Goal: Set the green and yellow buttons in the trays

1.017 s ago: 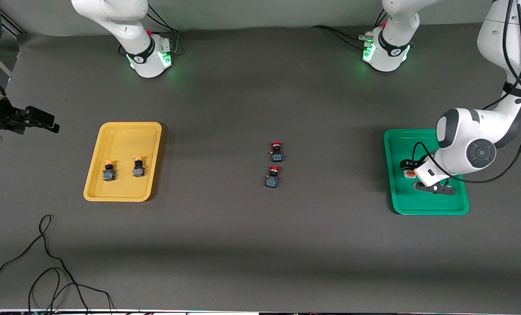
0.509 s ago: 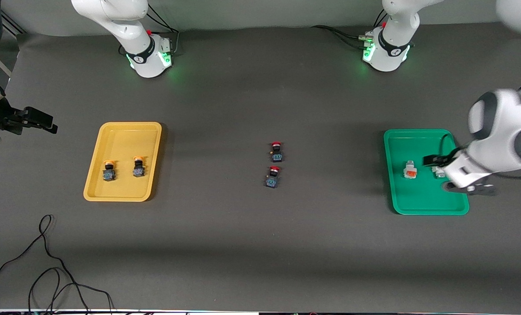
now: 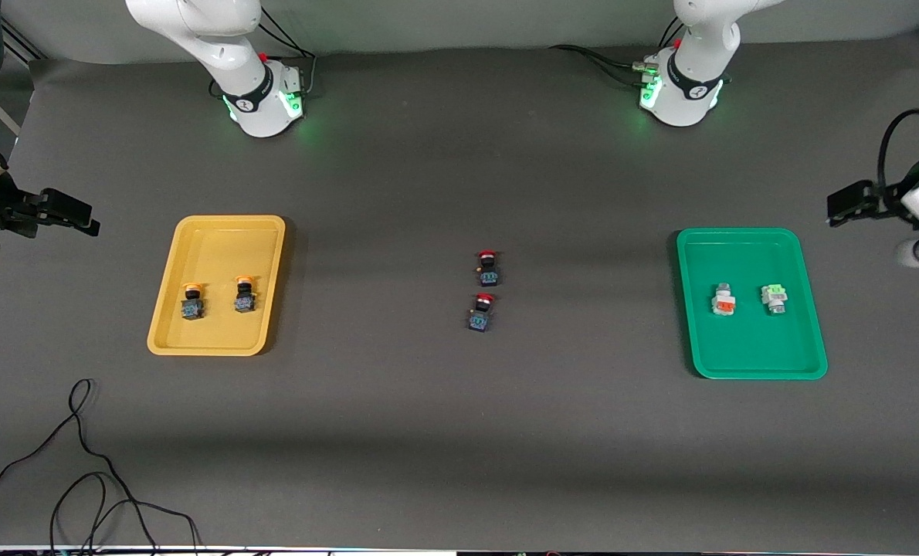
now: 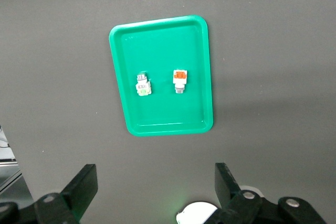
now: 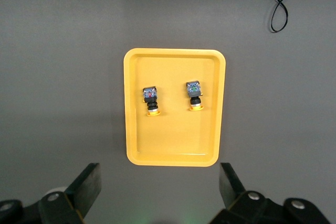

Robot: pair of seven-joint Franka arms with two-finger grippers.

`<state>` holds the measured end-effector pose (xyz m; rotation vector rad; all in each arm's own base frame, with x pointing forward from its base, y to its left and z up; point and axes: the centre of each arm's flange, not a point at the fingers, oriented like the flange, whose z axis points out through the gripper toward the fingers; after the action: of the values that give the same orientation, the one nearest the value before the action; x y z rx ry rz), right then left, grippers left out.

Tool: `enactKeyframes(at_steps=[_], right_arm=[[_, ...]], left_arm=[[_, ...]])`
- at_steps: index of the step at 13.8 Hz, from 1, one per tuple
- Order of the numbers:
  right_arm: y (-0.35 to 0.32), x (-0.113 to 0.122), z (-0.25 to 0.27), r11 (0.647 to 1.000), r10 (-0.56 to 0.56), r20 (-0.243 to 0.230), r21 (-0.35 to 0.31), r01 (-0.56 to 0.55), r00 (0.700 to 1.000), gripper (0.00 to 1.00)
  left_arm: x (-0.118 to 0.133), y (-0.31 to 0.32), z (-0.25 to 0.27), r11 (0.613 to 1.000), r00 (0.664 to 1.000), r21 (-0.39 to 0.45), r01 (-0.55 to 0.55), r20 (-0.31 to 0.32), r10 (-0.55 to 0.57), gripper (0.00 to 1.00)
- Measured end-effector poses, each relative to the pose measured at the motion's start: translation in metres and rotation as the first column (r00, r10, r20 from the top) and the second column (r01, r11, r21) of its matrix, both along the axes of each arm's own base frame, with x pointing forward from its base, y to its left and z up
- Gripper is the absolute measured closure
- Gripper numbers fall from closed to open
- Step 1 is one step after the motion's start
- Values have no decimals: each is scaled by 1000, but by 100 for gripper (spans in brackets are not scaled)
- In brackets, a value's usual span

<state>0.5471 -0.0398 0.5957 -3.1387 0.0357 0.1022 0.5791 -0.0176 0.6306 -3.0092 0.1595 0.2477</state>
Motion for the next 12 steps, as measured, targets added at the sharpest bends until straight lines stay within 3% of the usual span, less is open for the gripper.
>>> enactKeyframes(at_steps=[8,12], right_arm=[[0,1,2,1000,-1,5,0,1,1000,0],[0,1,2,1000,0,5,0,0,1000,0]], left_arm=[[7,-11,-11,1000,999,-13,21,-24,-21,0],[3,-34,-6,999,999,31,28,-18,-28,0]])
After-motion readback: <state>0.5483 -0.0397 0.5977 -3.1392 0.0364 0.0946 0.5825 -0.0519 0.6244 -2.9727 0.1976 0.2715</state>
